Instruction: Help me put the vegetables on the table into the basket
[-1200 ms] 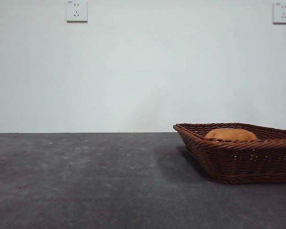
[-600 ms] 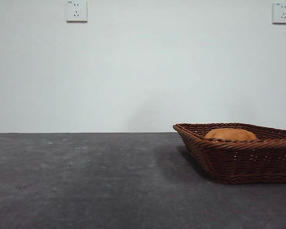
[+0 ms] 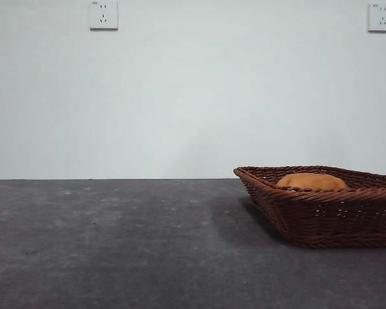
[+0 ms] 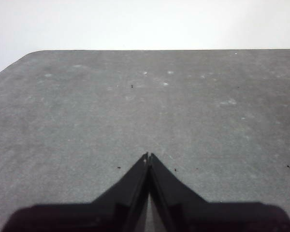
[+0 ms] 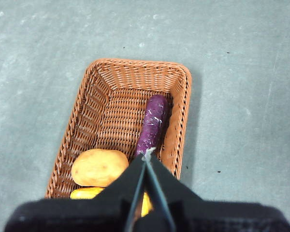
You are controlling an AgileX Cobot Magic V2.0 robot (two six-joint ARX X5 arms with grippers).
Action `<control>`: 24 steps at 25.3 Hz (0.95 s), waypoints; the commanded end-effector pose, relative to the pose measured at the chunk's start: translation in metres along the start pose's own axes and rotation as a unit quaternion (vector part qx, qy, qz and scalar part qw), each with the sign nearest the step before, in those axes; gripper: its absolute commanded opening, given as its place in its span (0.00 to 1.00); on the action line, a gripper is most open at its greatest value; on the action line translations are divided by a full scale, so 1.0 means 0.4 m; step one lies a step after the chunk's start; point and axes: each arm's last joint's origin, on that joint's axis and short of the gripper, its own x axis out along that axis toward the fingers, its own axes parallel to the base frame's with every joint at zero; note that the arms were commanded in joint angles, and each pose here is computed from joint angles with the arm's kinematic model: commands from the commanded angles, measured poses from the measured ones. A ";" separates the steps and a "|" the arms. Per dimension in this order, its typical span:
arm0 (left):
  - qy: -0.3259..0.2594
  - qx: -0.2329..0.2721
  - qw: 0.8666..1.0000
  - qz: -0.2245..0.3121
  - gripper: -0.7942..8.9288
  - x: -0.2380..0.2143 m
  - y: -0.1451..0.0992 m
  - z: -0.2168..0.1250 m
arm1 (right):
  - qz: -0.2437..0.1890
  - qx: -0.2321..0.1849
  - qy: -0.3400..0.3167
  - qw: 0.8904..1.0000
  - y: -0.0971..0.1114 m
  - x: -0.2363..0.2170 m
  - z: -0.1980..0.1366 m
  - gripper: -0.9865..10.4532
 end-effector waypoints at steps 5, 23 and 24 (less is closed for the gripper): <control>0.002 -0.003 1.000 0.000 0.08 0.002 0.000 -0.006 | 0.000 0.001 -0.001 1.000 0.000 0.001 0.002 0.09; 0.002 -0.003 1.000 0.000 0.08 0.002 0.000 -0.006 | -0.104 -0.017 -0.290 0.951 0.056 -0.177 -0.340 0.09; 0.002 -0.003 1.000 0.000 0.08 0.002 0.000 -0.006 | -0.102 -0.015 -0.288 0.952 0.051 -0.152 -0.360 0.09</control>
